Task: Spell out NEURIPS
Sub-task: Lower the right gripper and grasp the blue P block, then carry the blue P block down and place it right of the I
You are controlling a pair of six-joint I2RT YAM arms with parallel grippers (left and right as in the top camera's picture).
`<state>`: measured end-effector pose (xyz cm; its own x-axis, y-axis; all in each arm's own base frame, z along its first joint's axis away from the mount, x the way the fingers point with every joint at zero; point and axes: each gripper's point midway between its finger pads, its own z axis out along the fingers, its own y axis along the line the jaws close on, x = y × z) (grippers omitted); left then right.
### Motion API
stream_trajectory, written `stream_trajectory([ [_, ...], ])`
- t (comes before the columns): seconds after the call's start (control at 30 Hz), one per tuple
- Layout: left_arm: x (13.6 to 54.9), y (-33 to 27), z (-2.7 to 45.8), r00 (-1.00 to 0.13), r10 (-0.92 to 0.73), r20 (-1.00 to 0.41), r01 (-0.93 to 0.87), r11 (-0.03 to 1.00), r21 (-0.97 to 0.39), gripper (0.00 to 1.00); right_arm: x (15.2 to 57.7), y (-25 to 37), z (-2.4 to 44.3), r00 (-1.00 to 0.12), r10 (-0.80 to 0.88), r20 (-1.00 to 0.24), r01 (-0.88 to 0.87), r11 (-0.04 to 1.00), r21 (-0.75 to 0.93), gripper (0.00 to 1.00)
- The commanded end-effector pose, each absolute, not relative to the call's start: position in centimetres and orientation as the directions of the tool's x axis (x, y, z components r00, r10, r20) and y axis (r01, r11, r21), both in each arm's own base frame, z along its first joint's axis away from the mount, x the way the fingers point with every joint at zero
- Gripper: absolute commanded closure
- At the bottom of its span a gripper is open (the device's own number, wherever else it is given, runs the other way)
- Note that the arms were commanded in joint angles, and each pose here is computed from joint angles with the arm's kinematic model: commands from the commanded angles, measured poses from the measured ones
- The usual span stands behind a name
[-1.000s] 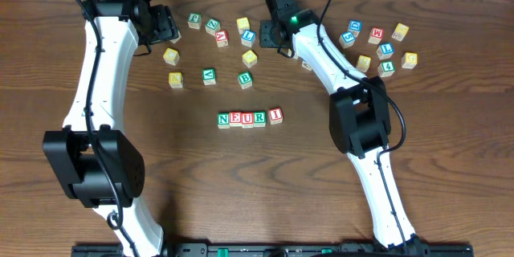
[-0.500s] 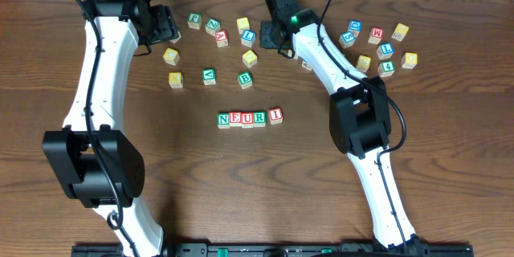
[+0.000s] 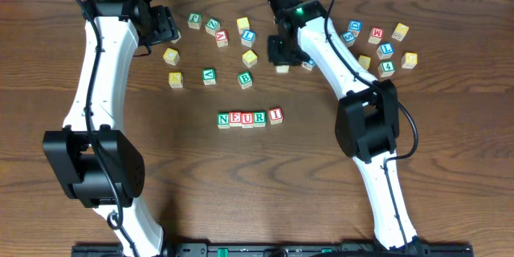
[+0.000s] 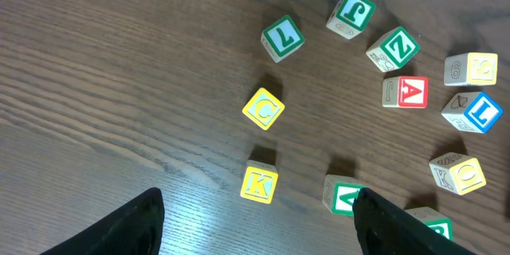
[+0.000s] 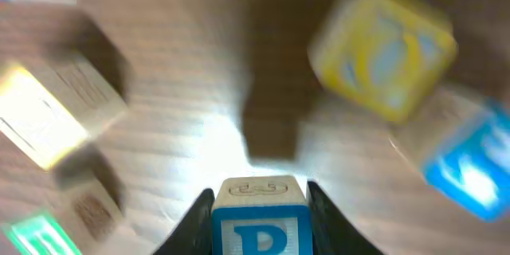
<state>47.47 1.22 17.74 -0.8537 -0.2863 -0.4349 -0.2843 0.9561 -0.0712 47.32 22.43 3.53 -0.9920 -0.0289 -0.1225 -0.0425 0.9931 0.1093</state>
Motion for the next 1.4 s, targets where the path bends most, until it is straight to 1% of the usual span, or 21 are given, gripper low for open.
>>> stream_trajectory([
  [0.0,47.0,1.2,17.3,-0.861,-0.285,-0.421,-0.286,0.956,-0.061,0.25,45.6,21.8,4.5,-0.995,-0.066,-0.072,-0.073,0.993,0.089,0.81],
  [0.03,47.0,1.2,17.3,-0.861,-0.285,-0.421,-0.286,0.956,-0.061,0.25,44.6,21.3,4.3,-0.997,-0.07,-0.028,-0.072,0.995,0.068,0.8],
  [0.23,47.0,1.2,17.2,-0.861,-0.285,-0.42,-0.286,0.956,-0.061,0.25,41.5,19.5,3.7,-0.993,-0.07,0.098,-0.072,0.997,-0.012,0.78],
  [0.43,47.0,1.2,17.2,-0.861,-0.285,-0.42,-0.286,0.956,-0.061,0.25,38.4,18.6,1.4,-0.974,-0.071,0.215,-0.085,0.995,-0.054,0.79],
  [0.57,47.0,1.2,17.2,-0.861,-0.285,-0.421,-0.286,0.956,-0.061,0.25,36.4,18.4,-0.1,-0.957,-0.077,0.28,-0.1,0.993,-0.069,0.81],
  [0.67,47.0,1.2,17.2,-0.861,-0.285,-0.421,-0.286,0.956,-0.061,0.25,35.4,18.5,-0.6,-0.947,-0.084,0.309,-0.114,0.99,-0.078,0.8],
  [0.83,47.0,1.2,17.2,-0.861,-0.285,-0.421,-0.286,0.956,-0.062,0.25,34.6,19.0,-0.4,-0.94,-0.1,0.327,-0.135,0.987,-0.085,0.73],
  [0.93,47.0,1.2,17.2,-0.861,-0.285,-0.421,-0.286,0.956,-0.062,0.25,34.4,19.2,-0.3,-0.938,-0.106,0.33,-0.141,0.986,-0.085,0.73],
  [1.03,47.0,1.2,17.2,-0.861,-0.285,-0.421,-0.286,0.956,-0.061,0.25,34.5,19.3,0.1,-0.94,-0.108,0.323,-0.139,0.987,-0.075,0.68],
  [1.07,47.0,1.2,17.2,-0.861,-0.285,-0.421,-0.286,0.956,-0.061,0.25,34.5,19.4,0.4,-0.942,-0.11,0.317,-0.14,0.988,-0.073,0.65],
  [1.17,47.0,1.2,17.2,-0.861,-0.285,-0.421,-0.287,0.956,-0.061,0.25,34.9,19.4,1.0,-0.948,-0.116,0.297,-0.141,0.988,-0.064,0.49],
  [1.2,47.0,1.2,17.3,-0.861,-0.285,-0.421,-0.286,0.956,-0.062,0.25,35.0,19.5,1.1,-0.95,-0.117,0.29,-0.141,0.988,-0.061,0.46],
  [1.23,47.1,1.2,17.3,-0.861,-0.285,-0.422,-0.286,0.956,-0.062,0.25,35.1,19.6,1.1,-0.952,-0.118,0.282,-0.14,0.989,-0.058,0.45],
  [1.37,47.0,1.2,17.3,-0.861,-0.285,-0.421,-0.286,0.956,-0.061,0.25,35.4,19.5,1.1,-0.955,-0.116,0.272,-0.135,0.989,-0.054,0.46],
])
